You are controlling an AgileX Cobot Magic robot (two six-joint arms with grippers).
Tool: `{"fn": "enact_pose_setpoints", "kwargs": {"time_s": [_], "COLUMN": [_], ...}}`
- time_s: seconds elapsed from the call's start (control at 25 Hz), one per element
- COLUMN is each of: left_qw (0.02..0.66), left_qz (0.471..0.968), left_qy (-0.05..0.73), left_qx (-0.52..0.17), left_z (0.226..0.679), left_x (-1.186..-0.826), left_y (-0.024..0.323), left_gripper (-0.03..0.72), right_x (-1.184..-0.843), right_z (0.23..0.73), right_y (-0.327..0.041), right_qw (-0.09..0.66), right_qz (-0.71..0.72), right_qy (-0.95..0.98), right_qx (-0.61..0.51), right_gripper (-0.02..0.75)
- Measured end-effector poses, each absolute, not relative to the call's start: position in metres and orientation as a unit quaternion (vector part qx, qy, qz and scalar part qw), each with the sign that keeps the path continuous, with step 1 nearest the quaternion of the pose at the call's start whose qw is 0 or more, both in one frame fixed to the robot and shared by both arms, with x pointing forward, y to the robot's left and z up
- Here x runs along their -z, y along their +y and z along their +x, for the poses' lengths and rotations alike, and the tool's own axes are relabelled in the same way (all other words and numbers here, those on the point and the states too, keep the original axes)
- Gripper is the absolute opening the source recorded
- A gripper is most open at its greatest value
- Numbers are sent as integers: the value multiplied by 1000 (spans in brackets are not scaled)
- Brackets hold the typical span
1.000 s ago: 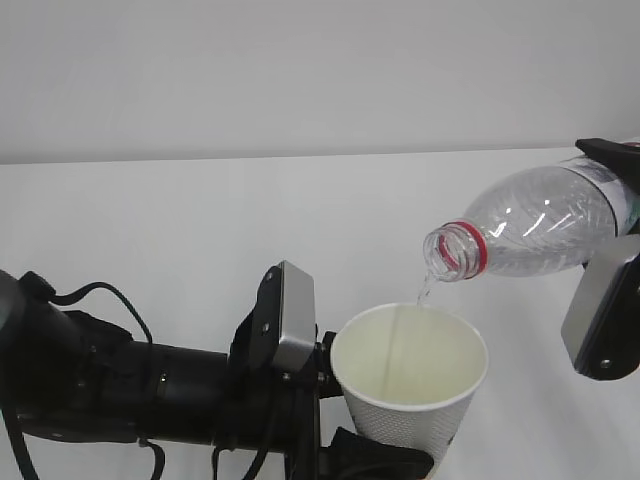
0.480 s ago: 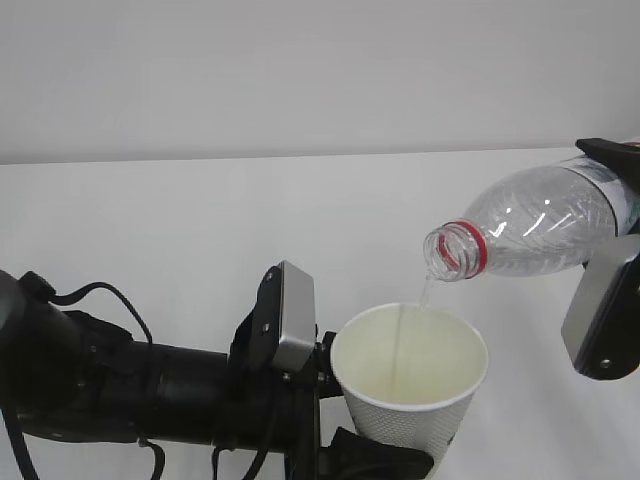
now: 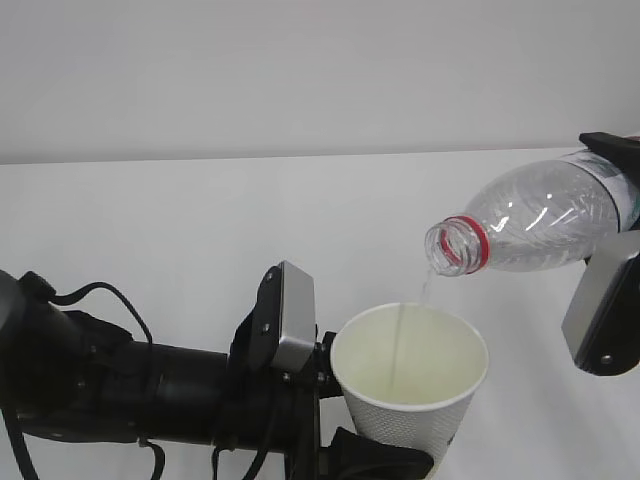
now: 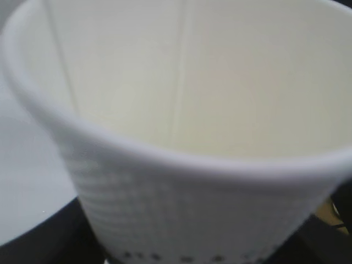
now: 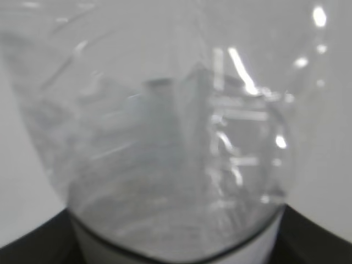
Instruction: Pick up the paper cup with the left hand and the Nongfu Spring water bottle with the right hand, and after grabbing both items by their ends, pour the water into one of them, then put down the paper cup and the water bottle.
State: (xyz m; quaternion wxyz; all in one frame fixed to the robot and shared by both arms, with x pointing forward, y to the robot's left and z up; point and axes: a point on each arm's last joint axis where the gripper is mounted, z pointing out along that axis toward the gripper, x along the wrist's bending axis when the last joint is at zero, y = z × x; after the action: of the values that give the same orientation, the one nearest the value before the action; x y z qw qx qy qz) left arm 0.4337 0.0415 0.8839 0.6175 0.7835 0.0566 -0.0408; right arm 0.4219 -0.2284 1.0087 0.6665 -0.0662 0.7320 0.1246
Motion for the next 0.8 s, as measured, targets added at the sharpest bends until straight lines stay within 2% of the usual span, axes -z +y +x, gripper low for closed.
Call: {"fn": "enact_pose_setpoints", "kwargs": {"time_s": [0.8], "left_qw": [617], "left_qz": [784], "left_qy": [57], "left_qx": [41], "left_z": [434], "left_x": [-884], "left_y": [41], "left_gripper": [509], "right_x": [-1009], "right_z": [422], "right_y": [-228], "right_qw": [668], "right_qz": [-70], "right_qy": [731], "right_qx": [-121], "right_gripper": [463]}}
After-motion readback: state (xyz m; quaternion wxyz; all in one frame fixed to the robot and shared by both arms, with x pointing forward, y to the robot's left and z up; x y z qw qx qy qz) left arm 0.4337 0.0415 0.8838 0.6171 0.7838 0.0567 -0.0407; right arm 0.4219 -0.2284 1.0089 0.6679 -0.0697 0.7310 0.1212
